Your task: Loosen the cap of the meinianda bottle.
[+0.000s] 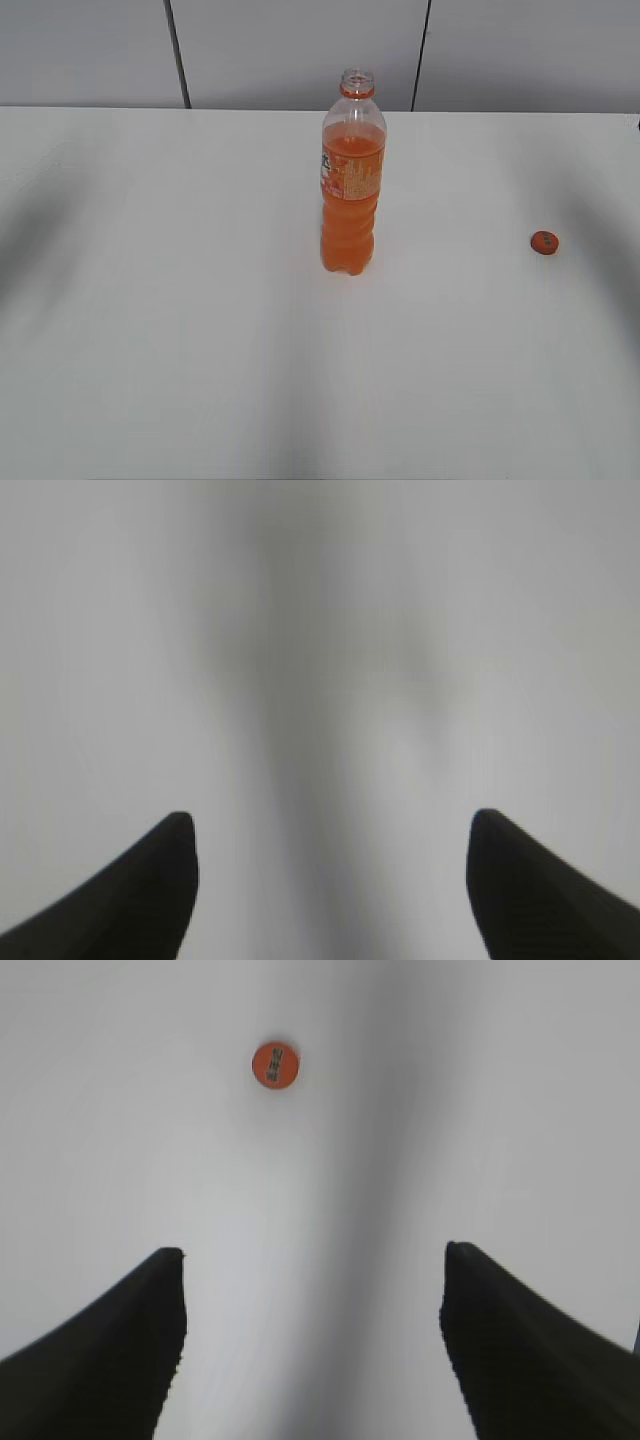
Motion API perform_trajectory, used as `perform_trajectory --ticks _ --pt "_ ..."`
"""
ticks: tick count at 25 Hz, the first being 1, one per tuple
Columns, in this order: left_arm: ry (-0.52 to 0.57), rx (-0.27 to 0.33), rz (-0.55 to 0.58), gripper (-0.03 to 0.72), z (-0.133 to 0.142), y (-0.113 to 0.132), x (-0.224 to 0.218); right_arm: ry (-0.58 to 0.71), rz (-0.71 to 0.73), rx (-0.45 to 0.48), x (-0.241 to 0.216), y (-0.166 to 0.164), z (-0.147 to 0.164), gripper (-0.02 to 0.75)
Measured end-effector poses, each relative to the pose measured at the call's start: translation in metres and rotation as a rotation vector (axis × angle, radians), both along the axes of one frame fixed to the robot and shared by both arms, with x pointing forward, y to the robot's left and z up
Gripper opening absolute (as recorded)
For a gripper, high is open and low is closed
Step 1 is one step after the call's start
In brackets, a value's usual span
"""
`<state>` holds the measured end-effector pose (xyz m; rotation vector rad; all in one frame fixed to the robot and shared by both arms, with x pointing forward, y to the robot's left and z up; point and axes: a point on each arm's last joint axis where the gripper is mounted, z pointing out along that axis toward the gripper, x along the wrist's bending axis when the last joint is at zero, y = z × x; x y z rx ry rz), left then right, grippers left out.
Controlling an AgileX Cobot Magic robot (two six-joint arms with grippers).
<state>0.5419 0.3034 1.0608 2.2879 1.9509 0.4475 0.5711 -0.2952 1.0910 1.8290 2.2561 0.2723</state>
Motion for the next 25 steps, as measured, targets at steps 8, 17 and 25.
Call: perform_trajectory --ticks 8,17,25 --pt "-0.006 -0.016 0.015 0.509 0.028 0.000 -0.031 -0.001 0.007 0.071 -0.022 0.006 0.008 0.568" --pt "0.009 -0.122 0.027 0.509 0.012 -0.008 -0.070 0.074 0.013 0.082 -0.099 0.007 -0.025 0.564" --pt "-0.026 -0.128 0.024 0.509 -0.012 -0.007 -0.103 -0.003 0.004 0.079 -0.155 0.005 -0.055 0.564"
